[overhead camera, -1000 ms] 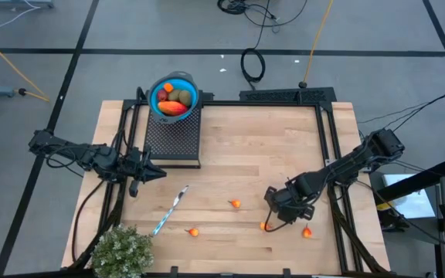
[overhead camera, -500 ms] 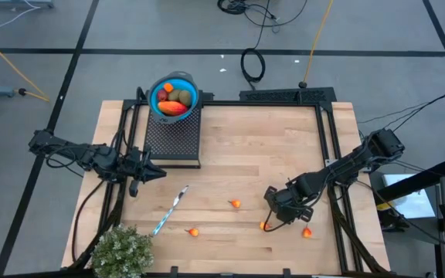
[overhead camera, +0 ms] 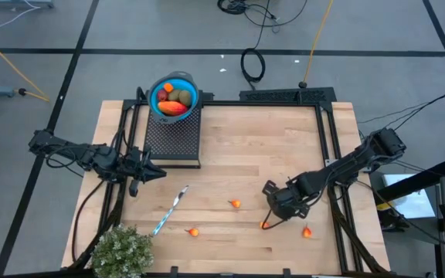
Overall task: Pick & Place Fruit
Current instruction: Put the red pomegranate into the blue strainer bowl on the shelf
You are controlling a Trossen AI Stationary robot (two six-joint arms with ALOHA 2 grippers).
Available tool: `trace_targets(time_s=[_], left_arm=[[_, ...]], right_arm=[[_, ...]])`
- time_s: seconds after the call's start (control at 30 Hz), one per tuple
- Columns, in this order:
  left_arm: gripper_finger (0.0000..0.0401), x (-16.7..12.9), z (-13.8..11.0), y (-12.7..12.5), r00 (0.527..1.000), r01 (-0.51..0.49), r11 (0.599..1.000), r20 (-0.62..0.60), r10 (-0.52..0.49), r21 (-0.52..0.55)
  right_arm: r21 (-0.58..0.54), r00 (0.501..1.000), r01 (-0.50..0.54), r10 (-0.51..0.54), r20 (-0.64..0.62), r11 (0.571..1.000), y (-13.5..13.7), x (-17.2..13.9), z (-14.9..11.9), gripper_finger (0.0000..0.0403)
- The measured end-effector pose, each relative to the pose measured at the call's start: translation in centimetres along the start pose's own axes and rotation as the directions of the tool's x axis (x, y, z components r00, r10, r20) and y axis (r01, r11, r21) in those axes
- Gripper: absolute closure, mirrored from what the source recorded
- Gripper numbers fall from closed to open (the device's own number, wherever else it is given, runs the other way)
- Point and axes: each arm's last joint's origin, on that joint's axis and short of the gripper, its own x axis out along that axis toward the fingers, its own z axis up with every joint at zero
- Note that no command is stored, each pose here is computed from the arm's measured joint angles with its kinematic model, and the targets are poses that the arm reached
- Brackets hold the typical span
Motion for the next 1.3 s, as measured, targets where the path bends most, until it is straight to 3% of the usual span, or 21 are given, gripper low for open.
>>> trace_targets(time_s=[0.2,0.3,0.4,0.5,0.67,0.73,0.87,1.03,1.3], left_arm=[[0.038,0.0,0.1,0.0,1.0,0.004,1.0,0.009,-0.004,-0.002],[0.038,0.0,0.2,-0.1,1.0,0.008,1.0,0.02,-0.008,-0.006],[0.038,0.0,0.2,-0.1,1.0,0.009,1.0,0.022,-0.008,-0.007],[0.038,0.0,0.2,-0.1,1.0,0.009,1.0,0.022,-0.009,-0.007],[0.038,0.0,0.3,-0.1,1.0,0.01,1.0,0.024,-0.01,0.001],[0.038,0.0,0.3,-0.1,1.0,0.009,1.0,0.025,-0.009,0.002],[0.038,0.0,0.3,-0.1,1.0,0.01,1.0,0.026,-0.01,0.0],[0.038,0.0,0.3,-0.1,1.0,0.011,1.0,0.026,-0.01,0.0],[0.038,0.0,0.3,-0.1,1.0,0.01,1.0,0.026,-0.01,-0.002]], right_arm=[[-0.002,0.977,0.212,-0.212,-0.007,0.977,-1.3,-3.1,1.1,0.0209],[0.02,0.94,0.342,-0.342,0.001,0.94,-2.0,-5.0,1.7,0.0209],[0.109,0.881,0.471,-0.472,-0.023,0.875,-2.7,-6.6,1.9,0.0209],[0.265,0.796,0.593,-0.603,-0.05,0.76,-3.6,-8.1,1.8,0.0209],[0.573,0.642,0.65,-0.764,-0.062,0.5,-4.9,-10.2,1.6,0.0209],[0.678,0.584,0.619,-0.81,-0.059,0.397,-5.5,-10.9,1.6,0.0209],[0.825,0.497,0.502,-0.867,-0.031,0.258,-6.5,-12.2,1.6,0.0209],[0.952,0.395,0.273,-0.919,0.021,0.139,-7.4,-13.9,1.7,0.0208],[0.96,0.273,-0.227,-0.935,0.226,0.165,-8.2,-16.5,1.9,0.0208]])
